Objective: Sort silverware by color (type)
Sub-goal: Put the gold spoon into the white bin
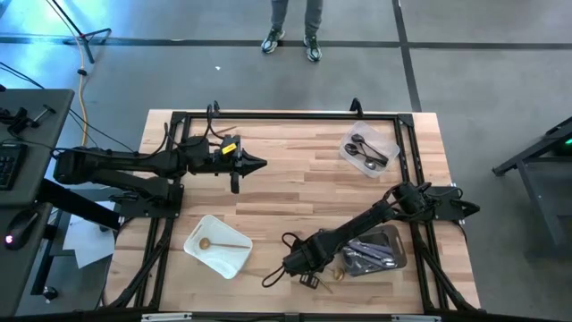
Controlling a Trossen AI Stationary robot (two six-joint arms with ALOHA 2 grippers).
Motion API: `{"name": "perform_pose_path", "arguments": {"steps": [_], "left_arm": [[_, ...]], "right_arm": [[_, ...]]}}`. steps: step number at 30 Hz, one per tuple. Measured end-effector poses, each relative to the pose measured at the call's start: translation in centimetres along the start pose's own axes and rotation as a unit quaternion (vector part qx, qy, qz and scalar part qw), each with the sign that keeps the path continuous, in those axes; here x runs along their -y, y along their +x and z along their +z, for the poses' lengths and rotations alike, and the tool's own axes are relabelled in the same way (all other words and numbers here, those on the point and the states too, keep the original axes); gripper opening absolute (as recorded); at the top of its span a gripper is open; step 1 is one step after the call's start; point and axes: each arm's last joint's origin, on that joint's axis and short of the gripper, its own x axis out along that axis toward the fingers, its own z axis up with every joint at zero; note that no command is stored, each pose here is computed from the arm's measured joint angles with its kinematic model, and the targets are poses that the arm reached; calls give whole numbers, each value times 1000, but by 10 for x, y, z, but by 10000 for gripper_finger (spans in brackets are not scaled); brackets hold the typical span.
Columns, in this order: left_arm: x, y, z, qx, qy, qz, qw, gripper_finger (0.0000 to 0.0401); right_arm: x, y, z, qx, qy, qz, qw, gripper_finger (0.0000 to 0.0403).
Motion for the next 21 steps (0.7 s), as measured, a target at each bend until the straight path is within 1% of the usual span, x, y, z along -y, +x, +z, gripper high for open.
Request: {"name": "perform_pose_path", "arguments": {"steps": [10,15,18,21], "left_arm": [[0,0,0,0,0,0,1000,0],[0,0,0,2,0,-1,1000,0],[0,0,0,2,0,-1,1000,0],[0,0,0,2,1,-1,1000,0]], "right_arm": [[-1,-2,0,-5,4,11,1000,2],[0,-13,-2,8,2,14,1000,1],[1,-20,-3,26,-2,8,1000,1],[2,-32,-3,44,0,15,999,1]]}}
